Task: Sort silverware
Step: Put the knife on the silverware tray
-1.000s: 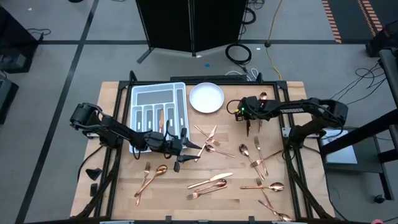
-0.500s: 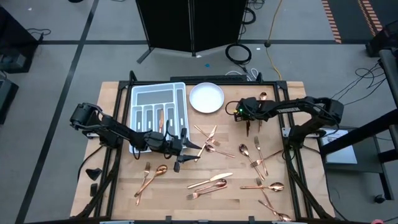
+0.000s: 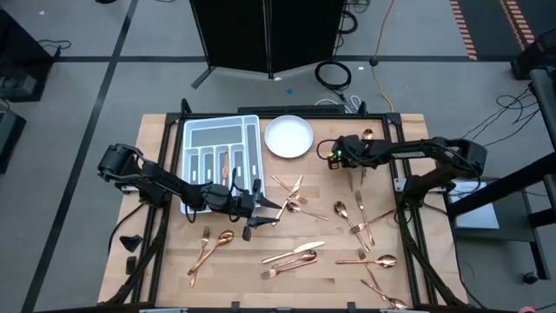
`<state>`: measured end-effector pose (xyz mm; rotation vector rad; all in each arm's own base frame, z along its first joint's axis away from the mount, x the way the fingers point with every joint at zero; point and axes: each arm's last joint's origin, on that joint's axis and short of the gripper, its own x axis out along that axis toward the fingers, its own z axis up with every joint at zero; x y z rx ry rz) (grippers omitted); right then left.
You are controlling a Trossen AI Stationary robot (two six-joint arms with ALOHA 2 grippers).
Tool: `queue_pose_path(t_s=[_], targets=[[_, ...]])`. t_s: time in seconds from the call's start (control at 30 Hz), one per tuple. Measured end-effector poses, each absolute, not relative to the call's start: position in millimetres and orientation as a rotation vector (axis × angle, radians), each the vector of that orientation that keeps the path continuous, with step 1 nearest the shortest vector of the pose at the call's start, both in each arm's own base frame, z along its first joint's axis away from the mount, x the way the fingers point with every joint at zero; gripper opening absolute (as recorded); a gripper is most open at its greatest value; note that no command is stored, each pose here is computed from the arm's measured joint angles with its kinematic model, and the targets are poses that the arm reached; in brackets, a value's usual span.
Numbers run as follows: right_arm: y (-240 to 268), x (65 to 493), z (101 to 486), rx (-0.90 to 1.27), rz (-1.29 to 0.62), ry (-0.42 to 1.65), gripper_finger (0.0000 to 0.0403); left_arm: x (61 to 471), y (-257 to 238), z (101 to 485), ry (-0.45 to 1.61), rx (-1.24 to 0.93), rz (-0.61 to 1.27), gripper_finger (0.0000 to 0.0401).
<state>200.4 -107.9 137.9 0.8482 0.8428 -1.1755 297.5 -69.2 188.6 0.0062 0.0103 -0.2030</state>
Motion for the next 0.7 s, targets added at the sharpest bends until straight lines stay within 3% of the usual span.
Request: queue_pose_path(t_s=[0.4, 0.7], targets=[[-106.2, 197.0, 143.8, 0.821, -1.155, 0.859, 0.0005, 297.5, -69.2, 188.5, 0.011, 0.006, -0.203, 0.0171], [-92.5, 198.4, 141.8, 0.819, -1.091, 0.947, 0.0081, 297.5, -69.2, 188.6, 0.01, 0.006, -0.203, 0.0171]])
